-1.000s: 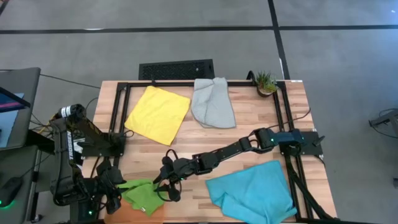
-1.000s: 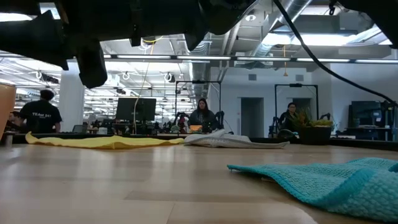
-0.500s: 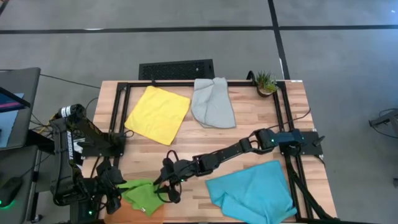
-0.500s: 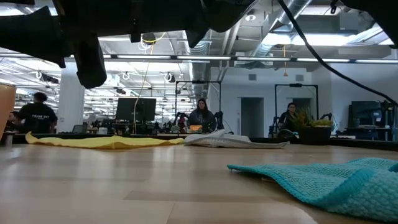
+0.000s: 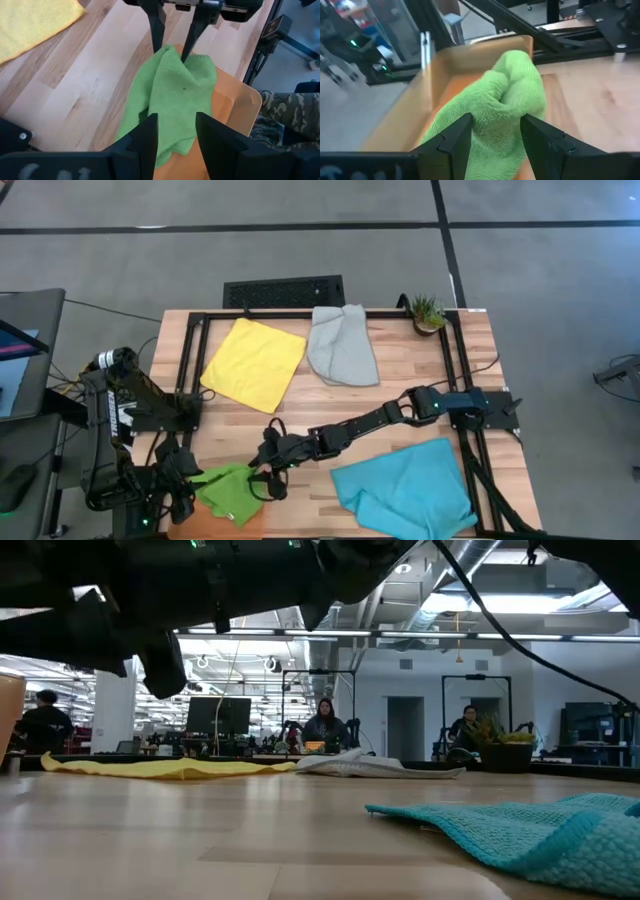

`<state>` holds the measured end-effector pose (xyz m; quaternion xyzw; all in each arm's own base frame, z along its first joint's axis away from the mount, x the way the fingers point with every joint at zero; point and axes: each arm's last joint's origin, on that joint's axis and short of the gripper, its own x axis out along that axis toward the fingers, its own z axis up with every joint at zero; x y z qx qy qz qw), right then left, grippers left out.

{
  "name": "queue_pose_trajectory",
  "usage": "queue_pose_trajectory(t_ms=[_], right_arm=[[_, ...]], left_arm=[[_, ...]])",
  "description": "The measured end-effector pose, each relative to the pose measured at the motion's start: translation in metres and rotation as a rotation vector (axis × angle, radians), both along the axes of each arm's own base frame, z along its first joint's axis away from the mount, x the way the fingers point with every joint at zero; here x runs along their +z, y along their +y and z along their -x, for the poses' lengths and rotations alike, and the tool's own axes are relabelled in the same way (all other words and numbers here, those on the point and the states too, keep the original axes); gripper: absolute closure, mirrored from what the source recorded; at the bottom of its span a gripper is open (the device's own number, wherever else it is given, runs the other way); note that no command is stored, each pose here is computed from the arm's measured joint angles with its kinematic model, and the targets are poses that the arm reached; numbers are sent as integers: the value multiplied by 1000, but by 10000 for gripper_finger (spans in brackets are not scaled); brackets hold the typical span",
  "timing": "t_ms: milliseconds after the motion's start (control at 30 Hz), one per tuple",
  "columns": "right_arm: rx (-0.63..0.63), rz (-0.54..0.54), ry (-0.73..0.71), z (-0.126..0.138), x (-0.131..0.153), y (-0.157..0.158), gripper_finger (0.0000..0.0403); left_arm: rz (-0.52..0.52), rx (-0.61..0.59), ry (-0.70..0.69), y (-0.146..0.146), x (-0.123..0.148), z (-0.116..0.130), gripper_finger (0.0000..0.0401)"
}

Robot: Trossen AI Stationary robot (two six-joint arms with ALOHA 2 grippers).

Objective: Fold microfiber towels
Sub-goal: Put the folded green towel into the orange bin

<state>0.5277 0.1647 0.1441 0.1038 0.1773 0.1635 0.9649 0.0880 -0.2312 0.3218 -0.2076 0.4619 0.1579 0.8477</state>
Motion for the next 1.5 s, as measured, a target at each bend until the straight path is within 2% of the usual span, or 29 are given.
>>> queue_pose_trajectory(t_ms=[133,300,433,700,933,1167,1300,1500], right_arm=[[1,19,27,1,3,-5,210],[8,66,-4,-1,9,-12,210],[1,64,-28,-3,11,-15,210],[-3,102,-19,-3,16,-23,210],[44,326,11,16,58,-20,210],[-35,558,77,46,104,-14,210],[-72,636,110,61,124,-14,210],[-104,676,150,75,141,-17,210]], left_arm=[[0,0,0,0,0,0,277],[0,-1,0,0,0,0,277],[0,-1,0,0,0,0,277],[-7,-10,1,0,0,0,277],[-32,-17,-25,0,-3,-1,277],[-84,10,-38,4,-39,-11,277],[-90,-68,-79,1,-55,-28,277],[-101,-184,-128,2,-81,-54,277]])
